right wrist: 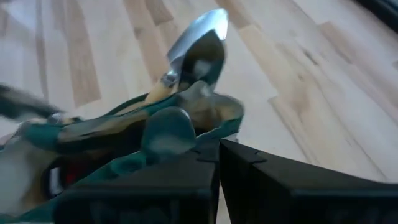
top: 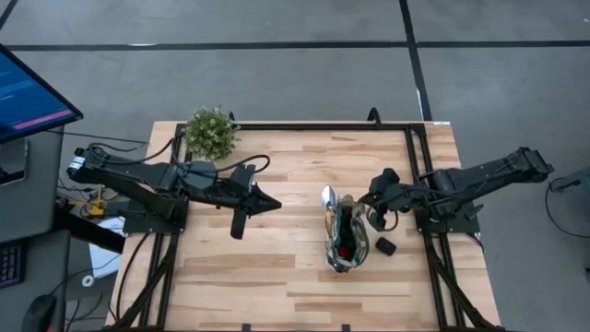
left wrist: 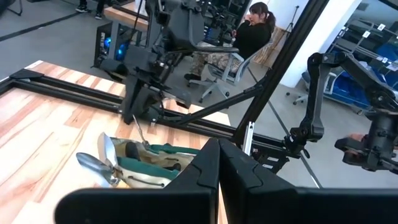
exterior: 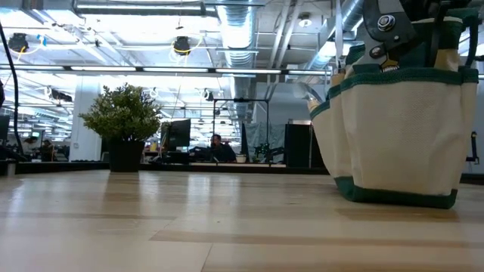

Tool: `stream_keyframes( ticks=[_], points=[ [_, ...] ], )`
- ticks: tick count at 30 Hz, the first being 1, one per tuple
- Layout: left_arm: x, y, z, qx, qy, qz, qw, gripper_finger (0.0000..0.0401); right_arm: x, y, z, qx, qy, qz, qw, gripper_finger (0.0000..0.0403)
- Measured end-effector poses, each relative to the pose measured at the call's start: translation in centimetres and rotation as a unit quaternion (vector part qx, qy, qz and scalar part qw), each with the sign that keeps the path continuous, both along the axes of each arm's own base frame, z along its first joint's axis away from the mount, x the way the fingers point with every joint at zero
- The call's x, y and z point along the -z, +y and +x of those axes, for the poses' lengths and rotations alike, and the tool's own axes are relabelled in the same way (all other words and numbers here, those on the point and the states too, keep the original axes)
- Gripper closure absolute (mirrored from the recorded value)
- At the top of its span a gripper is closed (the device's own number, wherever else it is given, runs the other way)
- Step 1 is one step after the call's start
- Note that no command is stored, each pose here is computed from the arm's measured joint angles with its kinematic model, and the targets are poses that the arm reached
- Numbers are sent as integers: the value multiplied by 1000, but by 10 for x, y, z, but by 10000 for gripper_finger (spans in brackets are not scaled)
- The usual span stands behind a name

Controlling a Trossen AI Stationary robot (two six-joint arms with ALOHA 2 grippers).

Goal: Pick & Place Garden tools in Gardening bag
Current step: Put the yellow trowel into the yellow gardening bag

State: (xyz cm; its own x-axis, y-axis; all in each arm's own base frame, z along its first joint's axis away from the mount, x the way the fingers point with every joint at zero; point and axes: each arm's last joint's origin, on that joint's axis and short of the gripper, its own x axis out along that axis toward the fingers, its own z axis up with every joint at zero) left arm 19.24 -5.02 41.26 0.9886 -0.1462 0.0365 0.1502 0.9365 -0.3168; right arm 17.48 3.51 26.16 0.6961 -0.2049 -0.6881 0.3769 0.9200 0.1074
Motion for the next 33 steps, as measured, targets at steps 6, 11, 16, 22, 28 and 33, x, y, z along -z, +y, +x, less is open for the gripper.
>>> stream_keyframes(
  ticks=[6, 11, 16, 22, 28, 33],
  points=[
    [0, 0, 0, 0, 0, 0, 1000, 399, 8, 14, 1, -24, 27, -2, 999, 403],
    [0, 0, 0, 0, -1, 0, 1000, 399, 4, 22, 1, -38, 31, -15, 999, 403],
    [-3, 1, -4, 0, -7, -2, 1000, 399, -26, 21, -9, -33, 14, -37, 999, 403],
    [-11, 5, -19, 0, -31, -7, 999, 398, -64, 19, -22, -67, -63, -43, 995, 403],
    [-23, 13, -46, 0, -72, -16, 997, 398, -99, 15, -34, -120, -209, -60, 969, 403],
    [-28, 18, -63, -3, -91, -2, 996, 398, -122, 9, -52, -165, -305, -61, 936, 403]
  ],
)
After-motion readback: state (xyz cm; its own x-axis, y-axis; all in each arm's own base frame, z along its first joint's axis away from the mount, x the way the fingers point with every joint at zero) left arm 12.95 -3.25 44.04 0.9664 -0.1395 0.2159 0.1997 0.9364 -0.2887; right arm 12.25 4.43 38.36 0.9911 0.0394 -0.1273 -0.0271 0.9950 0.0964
